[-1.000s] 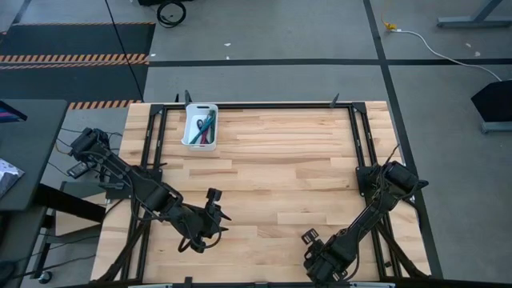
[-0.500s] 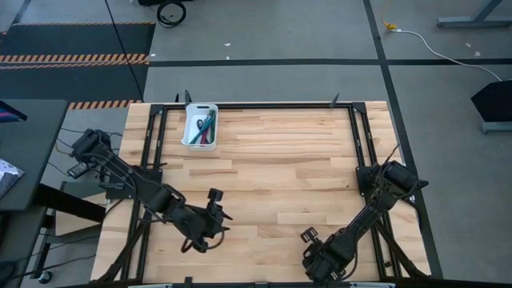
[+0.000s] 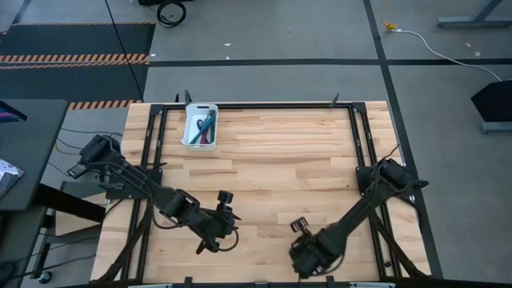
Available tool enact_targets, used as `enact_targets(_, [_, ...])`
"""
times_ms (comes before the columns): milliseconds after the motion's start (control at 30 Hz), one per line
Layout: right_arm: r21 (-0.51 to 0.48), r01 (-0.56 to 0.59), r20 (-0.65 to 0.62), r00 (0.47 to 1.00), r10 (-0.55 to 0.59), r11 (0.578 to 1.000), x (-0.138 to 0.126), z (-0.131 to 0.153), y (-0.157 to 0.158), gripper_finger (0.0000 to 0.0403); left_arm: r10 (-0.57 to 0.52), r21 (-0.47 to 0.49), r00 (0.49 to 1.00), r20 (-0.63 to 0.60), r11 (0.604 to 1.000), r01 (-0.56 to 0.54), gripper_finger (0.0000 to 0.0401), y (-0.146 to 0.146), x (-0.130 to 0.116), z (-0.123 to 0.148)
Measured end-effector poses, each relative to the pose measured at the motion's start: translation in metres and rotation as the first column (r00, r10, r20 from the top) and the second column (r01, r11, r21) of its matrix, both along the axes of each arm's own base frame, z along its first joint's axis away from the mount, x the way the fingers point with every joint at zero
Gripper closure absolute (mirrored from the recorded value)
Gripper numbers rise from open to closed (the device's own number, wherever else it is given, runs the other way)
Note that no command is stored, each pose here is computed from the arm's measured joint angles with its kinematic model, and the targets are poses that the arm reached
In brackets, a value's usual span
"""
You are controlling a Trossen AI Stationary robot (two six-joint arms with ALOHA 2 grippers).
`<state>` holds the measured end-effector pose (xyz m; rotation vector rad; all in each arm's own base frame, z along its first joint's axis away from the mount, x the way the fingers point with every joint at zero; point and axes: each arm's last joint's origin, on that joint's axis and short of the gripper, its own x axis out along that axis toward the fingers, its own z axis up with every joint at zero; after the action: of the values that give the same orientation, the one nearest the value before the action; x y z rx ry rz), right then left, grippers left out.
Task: Pick and place USB-C Cables
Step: Put the white charger cable into the white bin
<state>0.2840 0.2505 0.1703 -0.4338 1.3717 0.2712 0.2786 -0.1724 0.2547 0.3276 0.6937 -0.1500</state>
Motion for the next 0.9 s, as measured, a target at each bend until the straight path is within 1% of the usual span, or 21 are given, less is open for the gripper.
enact_targets(100, [-0.019, 0.04, 0.039, 0.998, -0.039, 0.999, 0.014, 0.009, -0.01, 0.0369, -0.011, 0.004, 1.0, 0.01, 1.0, 0.011, 0.0273, 0.0, -0.003, 0.004])
enact_targets(200, [-0.006, 0.089, 0.062, 0.994, -0.089, 0.996, 0.029, 0.015, -0.023, 0.0369, -0.015, 0.006, 1.0, 0.003, 1.0, 0.014, 0.0275, -0.001, -0.004, 0.004])
enact_targets(300, [0.0, 0.139, 0.068, 0.988, -0.139, 0.99, 0.041, 0.016, -0.04, 0.0369, -0.006, -0.004, 1.0, -0.003, 1.0, 0.006, 0.0275, -0.003, -0.006, 0.003])
enact_targets(367, [-0.007, 0.149, 0.067, 0.987, -0.148, 0.989, 0.048, 0.016, -0.051, 0.0369, -0.002, 0.002, 1.0, -0.02, 1.0, 0.002, 0.0275, -0.003, -0.008, 0.002])
enact_targets(467, [-0.016, 0.139, 0.074, 0.988, -0.137, 0.99, 0.059, 0.016, -0.067, 0.0369, 0.001, -0.005, 1.0, -0.026, 1.0, -0.001, 0.0275, -0.004, -0.009, 0.001])
enact_targets(733, [0.002, 0.103, 0.19, 0.976, -0.101, 0.995, 0.09, 0.02, -0.102, 0.0369, -0.002, 0.005, 0.999, -0.049, 1.0, 0.003, 0.0275, -0.006, -0.013, 0.0])
enact_targets(900, [-0.021, 0.056, 0.251, 0.967, -0.049, 0.998, 0.104, 0.022, -0.121, 0.0369, 0.011, 0.005, 0.997, -0.071, 1.0, -0.011, 0.0275, -0.005, -0.015, -0.002])
